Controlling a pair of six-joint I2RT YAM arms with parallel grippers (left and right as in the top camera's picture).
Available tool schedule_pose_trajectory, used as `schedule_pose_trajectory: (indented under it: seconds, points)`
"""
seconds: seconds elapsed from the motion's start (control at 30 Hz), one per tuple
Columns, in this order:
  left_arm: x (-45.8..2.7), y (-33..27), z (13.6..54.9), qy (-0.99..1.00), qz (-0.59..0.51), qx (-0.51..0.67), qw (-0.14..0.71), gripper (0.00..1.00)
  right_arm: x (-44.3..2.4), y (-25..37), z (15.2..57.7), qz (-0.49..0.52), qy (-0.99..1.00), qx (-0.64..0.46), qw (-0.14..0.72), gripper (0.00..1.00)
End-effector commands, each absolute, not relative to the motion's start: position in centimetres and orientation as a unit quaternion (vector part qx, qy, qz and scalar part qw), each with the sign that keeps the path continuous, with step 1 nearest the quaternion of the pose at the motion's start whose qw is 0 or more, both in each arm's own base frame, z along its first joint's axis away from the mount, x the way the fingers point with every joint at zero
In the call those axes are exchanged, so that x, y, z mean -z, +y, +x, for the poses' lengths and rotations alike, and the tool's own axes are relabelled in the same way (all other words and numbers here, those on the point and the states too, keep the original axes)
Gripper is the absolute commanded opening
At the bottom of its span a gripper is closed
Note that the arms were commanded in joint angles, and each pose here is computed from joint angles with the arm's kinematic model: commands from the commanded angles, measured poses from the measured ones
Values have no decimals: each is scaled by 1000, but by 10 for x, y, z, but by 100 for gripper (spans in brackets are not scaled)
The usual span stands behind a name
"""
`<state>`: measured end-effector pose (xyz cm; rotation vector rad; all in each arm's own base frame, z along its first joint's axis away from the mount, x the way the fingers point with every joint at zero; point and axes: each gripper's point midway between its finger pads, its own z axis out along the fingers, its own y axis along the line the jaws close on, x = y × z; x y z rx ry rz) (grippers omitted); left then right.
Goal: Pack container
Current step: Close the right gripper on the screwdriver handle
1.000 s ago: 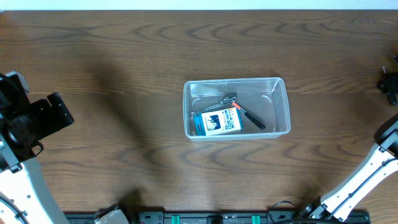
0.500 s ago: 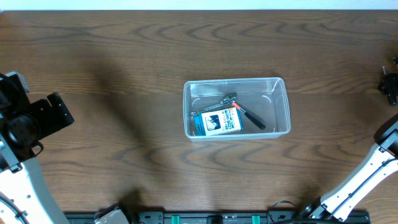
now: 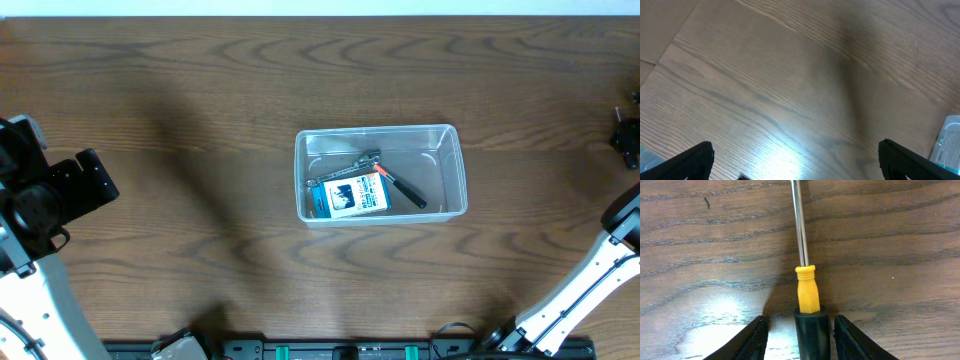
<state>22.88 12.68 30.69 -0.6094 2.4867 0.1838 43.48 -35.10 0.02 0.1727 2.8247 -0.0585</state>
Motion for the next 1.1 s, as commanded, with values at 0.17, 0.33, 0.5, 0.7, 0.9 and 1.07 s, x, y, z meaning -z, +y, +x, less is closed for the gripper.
schedule_pose_trajectory:
  seconds: [0.17, 0.33, 0.5, 0.7, 0.9, 1.07]
  points:
    - [-310, 127, 230, 926, -234, -65, 289, 98, -3, -359, 435, 62, 987, 45, 142, 37]
    - [-310, 127, 230, 926, -234, -65, 289, 98, -16, -364, 440, 62, 985, 54, 154, 32]
    - [-310, 127, 230, 926, -234, -65, 289, 98, -22, -366, 443, 61, 984, 58, 159, 30]
    - [-310, 127, 230, 926, -234, -65, 289, 98, -21, -364, 442, 61, 984, 53, 156, 31]
    - [-310, 127, 230, 926, -234, -65, 289, 98, -21, -366, 443, 60, 984, 57, 159, 35]
    - [-310, 127, 230, 926, -234, -65, 289, 98, -22, -370, 444, 53, 983, 62, 164, 41]
